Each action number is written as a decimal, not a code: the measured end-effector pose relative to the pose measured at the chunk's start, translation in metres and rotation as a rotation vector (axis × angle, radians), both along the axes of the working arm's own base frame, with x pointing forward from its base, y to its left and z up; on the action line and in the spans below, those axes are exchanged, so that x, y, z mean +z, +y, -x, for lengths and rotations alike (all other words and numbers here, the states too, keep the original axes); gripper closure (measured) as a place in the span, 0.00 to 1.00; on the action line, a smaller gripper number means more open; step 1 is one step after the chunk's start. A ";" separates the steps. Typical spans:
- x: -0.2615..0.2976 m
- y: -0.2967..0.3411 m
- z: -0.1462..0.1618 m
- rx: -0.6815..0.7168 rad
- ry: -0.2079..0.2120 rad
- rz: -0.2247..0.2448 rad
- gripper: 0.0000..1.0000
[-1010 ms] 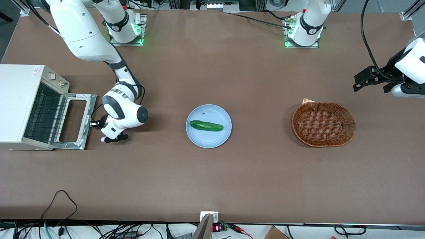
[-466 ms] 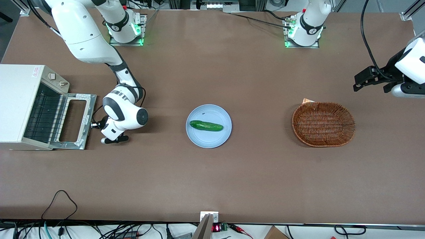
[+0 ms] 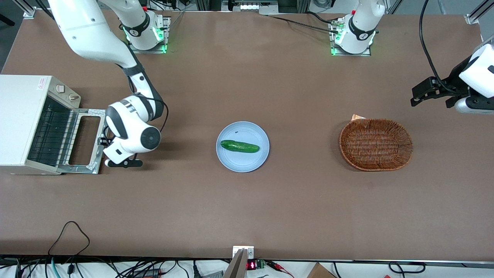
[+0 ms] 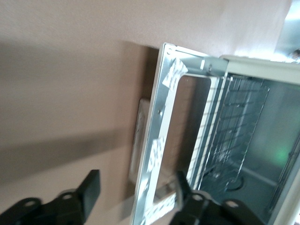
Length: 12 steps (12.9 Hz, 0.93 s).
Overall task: Open oven door with right arm only
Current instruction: 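Release the handle and lift the right gripper away from the door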
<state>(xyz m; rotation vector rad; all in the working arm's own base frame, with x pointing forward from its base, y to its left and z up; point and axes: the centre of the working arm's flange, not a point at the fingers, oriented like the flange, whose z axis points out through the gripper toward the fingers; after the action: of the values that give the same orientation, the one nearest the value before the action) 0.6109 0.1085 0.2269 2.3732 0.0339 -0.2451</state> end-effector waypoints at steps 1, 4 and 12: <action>0.021 0.002 0.000 -0.040 -0.010 -0.049 0.10; 0.090 -0.003 0.001 -0.175 -0.028 -0.201 0.00; 0.247 -0.089 0.006 -0.505 -0.119 -0.675 0.00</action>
<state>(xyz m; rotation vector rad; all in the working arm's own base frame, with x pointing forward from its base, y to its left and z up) 0.6053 0.0190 0.4739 3.0319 -0.6383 -0.3735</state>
